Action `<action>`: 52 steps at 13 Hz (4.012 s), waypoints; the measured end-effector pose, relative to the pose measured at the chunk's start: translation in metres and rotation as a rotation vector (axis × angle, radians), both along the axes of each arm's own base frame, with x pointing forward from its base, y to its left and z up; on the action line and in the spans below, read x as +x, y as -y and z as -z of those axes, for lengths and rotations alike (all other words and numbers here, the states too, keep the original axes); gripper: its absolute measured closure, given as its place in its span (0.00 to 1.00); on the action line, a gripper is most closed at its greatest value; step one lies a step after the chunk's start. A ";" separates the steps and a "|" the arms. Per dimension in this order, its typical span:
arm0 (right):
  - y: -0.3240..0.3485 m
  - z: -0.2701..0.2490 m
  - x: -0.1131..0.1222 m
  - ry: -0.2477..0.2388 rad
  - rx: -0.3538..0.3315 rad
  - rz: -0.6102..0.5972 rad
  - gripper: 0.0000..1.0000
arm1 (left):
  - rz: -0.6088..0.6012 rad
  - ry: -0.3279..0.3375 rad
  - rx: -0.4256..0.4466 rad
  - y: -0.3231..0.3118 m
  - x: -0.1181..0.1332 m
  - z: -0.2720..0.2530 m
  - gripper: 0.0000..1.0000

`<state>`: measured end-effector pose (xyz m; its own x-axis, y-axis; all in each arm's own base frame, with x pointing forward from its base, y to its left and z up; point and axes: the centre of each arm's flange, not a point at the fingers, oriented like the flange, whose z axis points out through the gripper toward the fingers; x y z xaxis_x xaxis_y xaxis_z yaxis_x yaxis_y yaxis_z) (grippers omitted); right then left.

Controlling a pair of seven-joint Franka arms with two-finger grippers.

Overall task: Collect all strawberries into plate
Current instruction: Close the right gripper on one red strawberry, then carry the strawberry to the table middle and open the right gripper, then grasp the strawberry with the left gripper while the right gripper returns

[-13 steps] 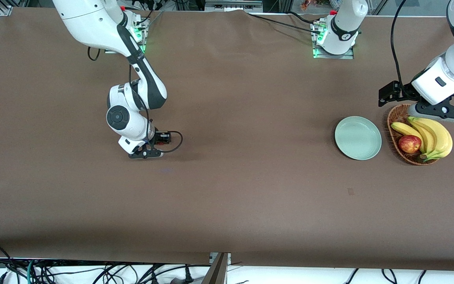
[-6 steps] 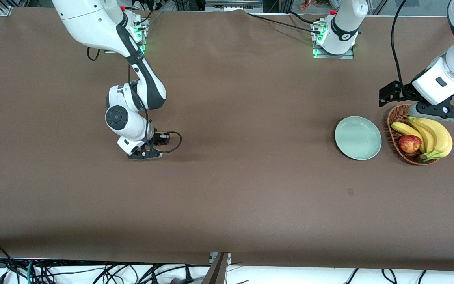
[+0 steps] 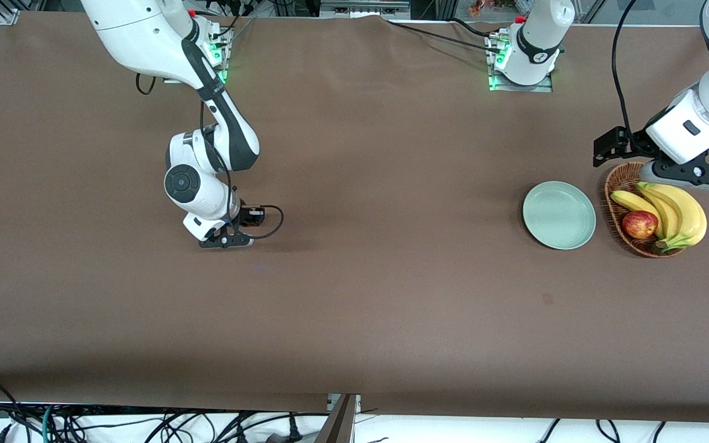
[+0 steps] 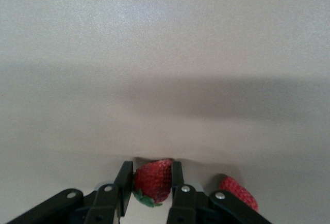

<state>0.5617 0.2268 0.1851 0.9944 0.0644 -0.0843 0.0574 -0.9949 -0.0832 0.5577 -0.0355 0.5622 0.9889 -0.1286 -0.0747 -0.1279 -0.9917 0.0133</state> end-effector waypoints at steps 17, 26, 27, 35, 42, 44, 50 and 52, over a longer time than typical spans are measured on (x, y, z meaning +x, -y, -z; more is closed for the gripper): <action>-0.341 -0.082 -0.025 0.149 0.383 0.533 0.66 | -0.044 0.004 0.003 -0.002 0.000 -0.002 0.00; -0.413 -0.032 -0.091 0.221 0.632 0.666 0.30 | -0.058 0.004 0.003 -0.008 0.001 -0.002 0.00; -0.405 -0.036 -0.078 0.231 0.625 0.671 0.19 | -0.061 0.004 0.003 -0.010 0.001 -0.002 0.00; -0.291 -0.121 0.012 0.202 0.086 0.243 0.00 | -0.064 -0.018 0.008 0.019 -0.001 0.035 0.00; -0.087 -0.117 0.061 0.076 -0.185 -0.051 0.00 | -0.143 0.062 -0.003 0.122 -0.019 0.115 0.00; -0.049 -0.092 0.049 0.075 -0.186 -0.042 0.00 | -0.171 0.093 -0.029 0.168 -0.036 0.165 0.00; 0.035 -0.030 -0.004 0.062 -0.195 -0.066 0.00 | -0.209 0.099 -0.023 0.200 -0.040 0.303 0.00; 0.041 -0.022 -0.011 0.057 -0.194 -0.061 0.01 | -0.201 0.111 0.001 0.204 -0.046 0.347 0.00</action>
<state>0.5504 0.1859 0.2074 0.9926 0.1129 -0.0445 0.1174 -0.9865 0.1144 0.5120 -0.2392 0.2155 0.9968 0.0717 0.0356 0.0714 -0.9974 0.0091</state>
